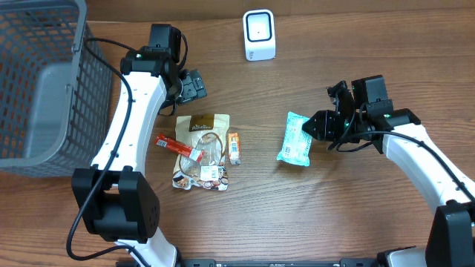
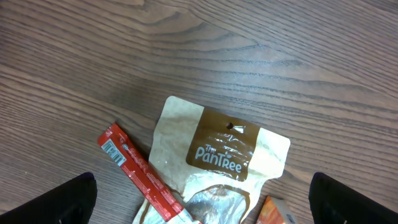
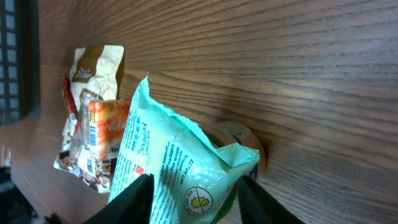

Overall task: Scan the item barcode
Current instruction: 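Grasp the teal wipes pack with the right gripper and drag it left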

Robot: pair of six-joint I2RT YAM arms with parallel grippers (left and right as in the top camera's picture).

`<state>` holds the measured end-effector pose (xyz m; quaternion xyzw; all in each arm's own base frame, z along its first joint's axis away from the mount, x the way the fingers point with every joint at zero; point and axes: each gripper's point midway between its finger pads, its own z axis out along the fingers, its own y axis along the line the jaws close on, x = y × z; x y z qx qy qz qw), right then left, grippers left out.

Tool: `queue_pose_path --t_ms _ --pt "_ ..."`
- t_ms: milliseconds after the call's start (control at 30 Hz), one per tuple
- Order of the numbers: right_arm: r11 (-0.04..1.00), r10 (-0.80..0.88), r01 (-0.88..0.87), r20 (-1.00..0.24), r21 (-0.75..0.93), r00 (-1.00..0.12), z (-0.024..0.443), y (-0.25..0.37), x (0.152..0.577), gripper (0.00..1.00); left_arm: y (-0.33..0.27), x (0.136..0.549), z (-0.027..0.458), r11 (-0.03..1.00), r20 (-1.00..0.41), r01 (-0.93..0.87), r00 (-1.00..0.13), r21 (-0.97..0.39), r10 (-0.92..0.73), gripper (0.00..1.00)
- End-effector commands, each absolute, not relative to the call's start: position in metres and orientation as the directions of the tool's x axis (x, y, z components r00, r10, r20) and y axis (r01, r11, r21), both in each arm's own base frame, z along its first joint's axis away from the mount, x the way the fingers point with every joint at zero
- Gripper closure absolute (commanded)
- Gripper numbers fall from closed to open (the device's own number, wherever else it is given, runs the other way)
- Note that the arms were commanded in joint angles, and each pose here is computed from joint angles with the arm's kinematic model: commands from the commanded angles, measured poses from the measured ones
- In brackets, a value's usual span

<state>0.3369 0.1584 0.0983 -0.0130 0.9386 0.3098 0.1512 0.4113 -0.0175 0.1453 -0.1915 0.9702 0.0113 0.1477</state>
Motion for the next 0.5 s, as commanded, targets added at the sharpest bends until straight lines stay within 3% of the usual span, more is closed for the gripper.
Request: queue_pose_path --t_ms 0,133,300,400,467 --pt "0.816 0.067 -0.112 -0.286 0.567 -0.956 0.092 0.157 0.333 0.51 -0.016 0.414 0.156 0.93 -0.32 -0.367 -0.877 -0.034 -0.358 0.0" --pt "0.83 0.072 -0.097 -0.278 0.55 -0.958 0.082 0.153 0.33 0.53 -0.016 0.414 0.156 0.93 -0.32 -0.367 -0.877 -0.034 -0.358 0.0" --pt "0.827 0.073 -0.103 -0.288 0.552 -0.955 0.081 0.154 0.331 0.63 -0.016 0.414 0.156 0.93 -0.32 -0.367 -0.877 -0.034 -0.358 0.0" --pt "0.827 0.073 -0.103 -0.288 0.552 -0.955 0.082 0.154 0.331 0.81 -0.016 0.414 0.156 0.93 -0.32 -0.367 -0.877 -0.034 -0.358 0.0" --pt "0.816 0.071 -0.114 -0.293 0.567 -0.953 0.085 0.157 0.332 0.87 -0.016 0.414 0.156 0.93 -0.32 -0.367 -0.877 -0.034 -0.358 0.0"
